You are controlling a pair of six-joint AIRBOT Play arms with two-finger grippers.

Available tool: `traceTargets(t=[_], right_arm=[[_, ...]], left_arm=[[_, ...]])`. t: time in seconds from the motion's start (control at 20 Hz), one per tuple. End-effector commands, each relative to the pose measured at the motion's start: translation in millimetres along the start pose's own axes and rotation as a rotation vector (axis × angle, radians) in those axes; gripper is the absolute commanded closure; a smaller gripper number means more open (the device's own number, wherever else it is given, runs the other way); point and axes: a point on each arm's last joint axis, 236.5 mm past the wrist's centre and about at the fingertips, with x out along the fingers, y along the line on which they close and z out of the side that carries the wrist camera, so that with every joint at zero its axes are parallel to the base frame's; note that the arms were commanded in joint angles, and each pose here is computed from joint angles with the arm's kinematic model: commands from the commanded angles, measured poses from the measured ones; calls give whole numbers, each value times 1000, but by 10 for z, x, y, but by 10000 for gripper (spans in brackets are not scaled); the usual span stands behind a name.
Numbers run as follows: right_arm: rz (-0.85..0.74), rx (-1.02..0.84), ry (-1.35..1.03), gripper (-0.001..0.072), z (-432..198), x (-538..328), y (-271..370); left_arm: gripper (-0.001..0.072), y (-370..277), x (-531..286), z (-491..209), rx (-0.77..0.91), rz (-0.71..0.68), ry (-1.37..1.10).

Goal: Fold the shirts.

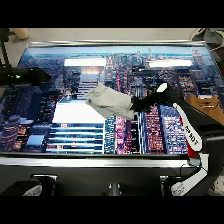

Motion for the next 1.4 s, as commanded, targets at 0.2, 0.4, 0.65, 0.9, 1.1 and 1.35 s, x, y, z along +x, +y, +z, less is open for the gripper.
traceTargets(t=[0.2,0.4,0.65,0.9,1.1,1.35], right_arm=[[128,-51,-308,687,721,-2022,254],[69,52,-459,687,624,-3156,-190],[-51,208,-692,687,314,-4250,-839],[-97,335,-792,687,-171,-4834,-1205],[-246,474,-767,687,-595,-4944,-1558],[-515,721,-516,687,-1381,-4694,-2191]], left_arm=[[688,18,15,79,0,5,-35],[688,24,22,111,0,6,-47],[687,24,22,112,1,6,-48],[688,21,22,111,27,6,-48],[688,21,22,111,53,6,-47],[688,22,24,113,56,7,-48]])
